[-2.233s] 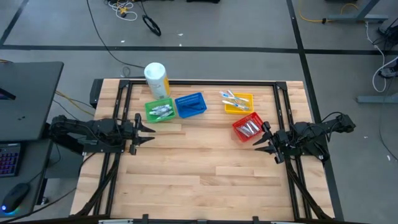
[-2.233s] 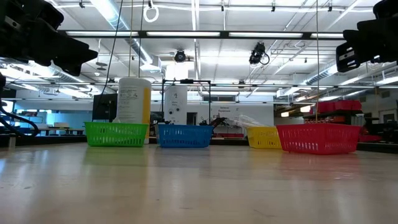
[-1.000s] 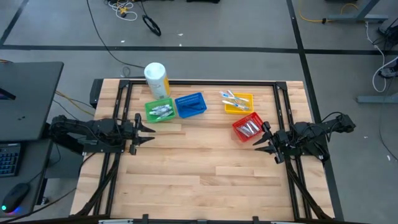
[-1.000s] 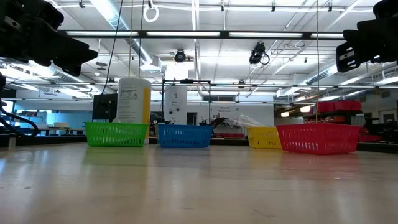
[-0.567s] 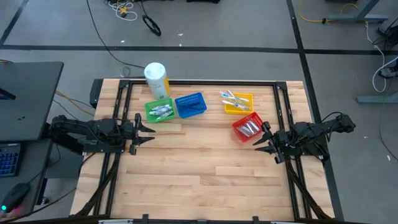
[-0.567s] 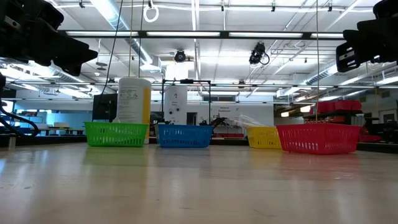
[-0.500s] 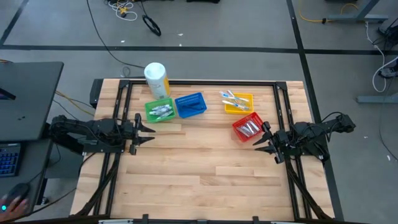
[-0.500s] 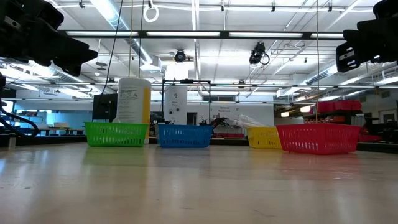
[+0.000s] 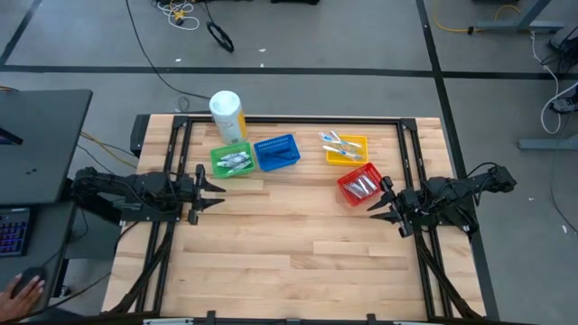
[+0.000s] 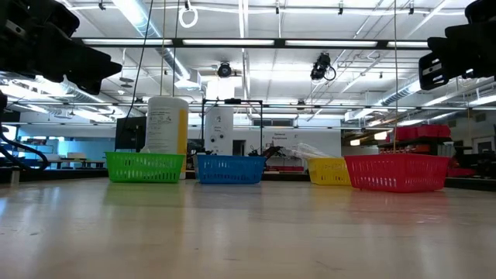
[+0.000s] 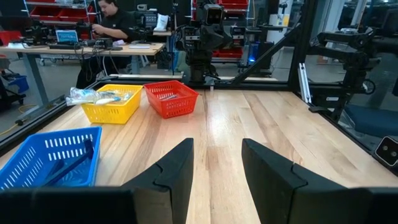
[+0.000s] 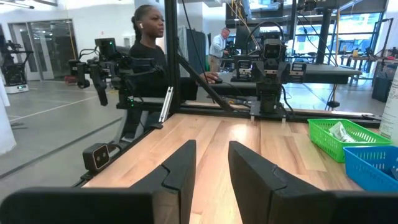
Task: Pick & Place Travel size toiletries
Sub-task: Return to Home Position
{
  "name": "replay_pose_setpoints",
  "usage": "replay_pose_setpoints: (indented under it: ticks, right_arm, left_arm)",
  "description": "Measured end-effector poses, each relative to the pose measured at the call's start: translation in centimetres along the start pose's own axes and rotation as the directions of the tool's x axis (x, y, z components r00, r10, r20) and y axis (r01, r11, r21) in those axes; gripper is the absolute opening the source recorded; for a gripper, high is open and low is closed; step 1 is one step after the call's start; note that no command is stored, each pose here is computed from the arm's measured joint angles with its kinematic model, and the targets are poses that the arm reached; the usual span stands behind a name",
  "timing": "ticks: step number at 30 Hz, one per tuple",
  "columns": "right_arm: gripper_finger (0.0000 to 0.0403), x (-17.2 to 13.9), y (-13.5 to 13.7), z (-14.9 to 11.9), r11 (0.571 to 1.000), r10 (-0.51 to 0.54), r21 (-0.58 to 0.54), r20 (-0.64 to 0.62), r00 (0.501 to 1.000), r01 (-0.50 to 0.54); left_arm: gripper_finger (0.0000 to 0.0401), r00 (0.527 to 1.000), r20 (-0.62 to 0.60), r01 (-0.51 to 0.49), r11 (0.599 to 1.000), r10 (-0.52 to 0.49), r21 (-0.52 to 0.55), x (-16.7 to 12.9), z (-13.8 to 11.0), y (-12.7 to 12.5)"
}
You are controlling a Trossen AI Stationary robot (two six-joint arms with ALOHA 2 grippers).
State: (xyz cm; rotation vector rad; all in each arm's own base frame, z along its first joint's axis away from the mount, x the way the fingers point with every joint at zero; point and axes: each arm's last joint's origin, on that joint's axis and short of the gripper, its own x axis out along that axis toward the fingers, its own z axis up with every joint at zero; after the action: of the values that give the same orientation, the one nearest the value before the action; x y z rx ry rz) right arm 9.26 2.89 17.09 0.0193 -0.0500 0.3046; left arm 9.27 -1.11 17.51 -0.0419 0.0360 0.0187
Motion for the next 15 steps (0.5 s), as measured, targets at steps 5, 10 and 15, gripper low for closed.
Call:
replay_pose_setpoints:
  ticks: [5,10,15]
  right_arm:
    - [0.0103,0.00,0.00,0.00,1.000,0.000,0.000,0.000,1.000,0.000]
    - [0.0103,0.00,0.00,0.00,1.000,0.000,0.000,0.000,1.000,0.000]
    - [0.0103,0.00,0.00,0.00,1.000,0.000,0.000,0.000,1.000,0.000]
  left_arm:
    - [0.0144,1.000,0.000,0.000,1.000,0.000,0.008,0.00,0.00,0.00]
    - [0.0144,1.000,0.000,0.000,1.000,0.000,0.003,0.00,0.00,0.00]
    - [0.0144,1.000,0.000,0.000,1.000,0.000,0.000,0.00,0.00,0.00]
